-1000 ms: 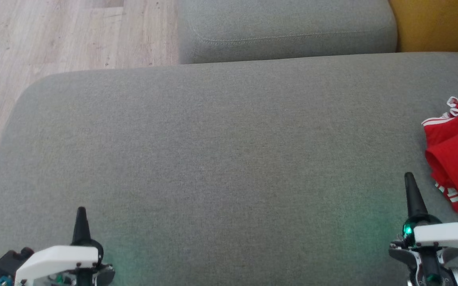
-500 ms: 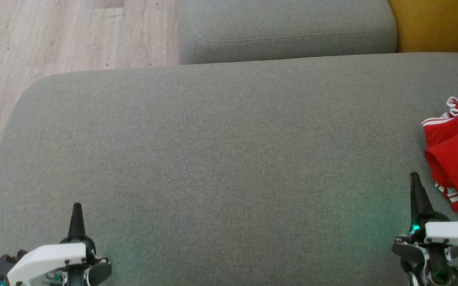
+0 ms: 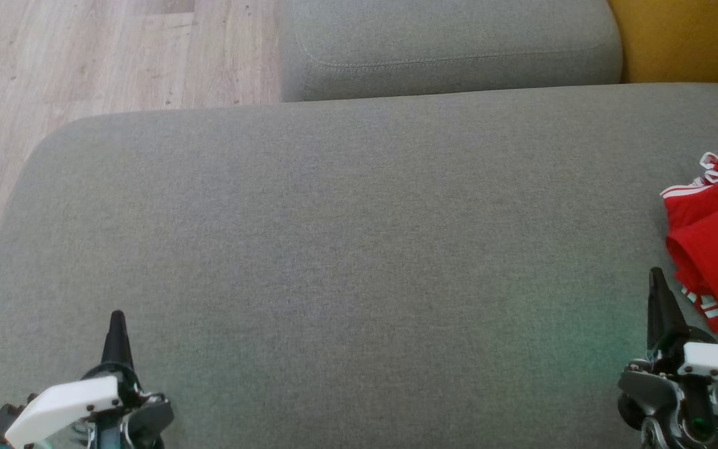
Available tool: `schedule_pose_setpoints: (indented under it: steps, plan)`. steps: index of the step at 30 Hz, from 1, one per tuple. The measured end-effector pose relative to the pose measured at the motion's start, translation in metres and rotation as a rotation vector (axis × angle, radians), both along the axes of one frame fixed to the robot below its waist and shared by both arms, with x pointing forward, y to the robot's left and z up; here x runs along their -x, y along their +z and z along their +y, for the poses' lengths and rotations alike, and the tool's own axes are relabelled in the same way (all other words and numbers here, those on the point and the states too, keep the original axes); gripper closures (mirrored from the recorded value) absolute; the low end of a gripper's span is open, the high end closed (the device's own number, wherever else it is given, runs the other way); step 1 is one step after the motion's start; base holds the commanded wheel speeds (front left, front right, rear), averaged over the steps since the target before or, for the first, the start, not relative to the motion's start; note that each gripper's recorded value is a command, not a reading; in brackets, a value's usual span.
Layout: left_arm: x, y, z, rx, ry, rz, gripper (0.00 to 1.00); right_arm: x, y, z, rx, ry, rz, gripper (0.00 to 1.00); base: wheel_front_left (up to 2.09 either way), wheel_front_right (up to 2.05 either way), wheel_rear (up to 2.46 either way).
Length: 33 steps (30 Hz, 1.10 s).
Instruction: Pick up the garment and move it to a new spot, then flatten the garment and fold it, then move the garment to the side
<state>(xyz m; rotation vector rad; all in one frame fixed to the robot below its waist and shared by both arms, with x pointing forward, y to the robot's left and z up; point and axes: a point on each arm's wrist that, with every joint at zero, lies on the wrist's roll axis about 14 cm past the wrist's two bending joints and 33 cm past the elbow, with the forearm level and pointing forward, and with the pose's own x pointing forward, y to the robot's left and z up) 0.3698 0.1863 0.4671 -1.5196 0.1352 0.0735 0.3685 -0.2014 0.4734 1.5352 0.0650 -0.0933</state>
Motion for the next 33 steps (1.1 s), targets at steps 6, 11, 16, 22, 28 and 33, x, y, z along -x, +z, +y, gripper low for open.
schedule_pose_setpoints:
  steps: [6,11,16,22,28,33]
  plan:
    - [-0.0048,0.0088,0.0031,0.048,0.018,-0.035,1.00,-0.0044,0.0043,-0.0028,-0.048,-0.013,-0.015,1.00,0.00,0.00,0.00]
    - [-0.0050,0.0090,0.0022,0.049,0.014,-0.036,1.00,-0.0057,0.0059,-0.0031,-0.048,-0.012,-0.020,1.00,0.00,0.00,0.00]
    - [-0.0050,0.0091,0.0022,0.050,0.014,-0.036,1.00,-0.0056,0.0060,-0.0038,-0.049,-0.014,-0.020,1.00,0.00,0.00,0.00]
    - [-0.0050,0.0091,0.0022,0.050,0.014,-0.036,1.00,-0.0056,0.0060,-0.0043,-0.049,-0.016,-0.020,1.00,0.00,0.00,0.00]
    - [-0.0050,0.0091,0.0023,0.050,0.014,-0.036,1.00,-0.0055,0.0060,-0.0050,-0.049,-0.017,-0.020,1.00,0.00,0.00,0.00]
    - [-0.0050,0.0091,0.0020,0.050,0.012,-0.036,1.00,-0.0055,0.0060,-0.0054,-0.049,-0.018,-0.020,1.00,0.00,0.00,0.00]
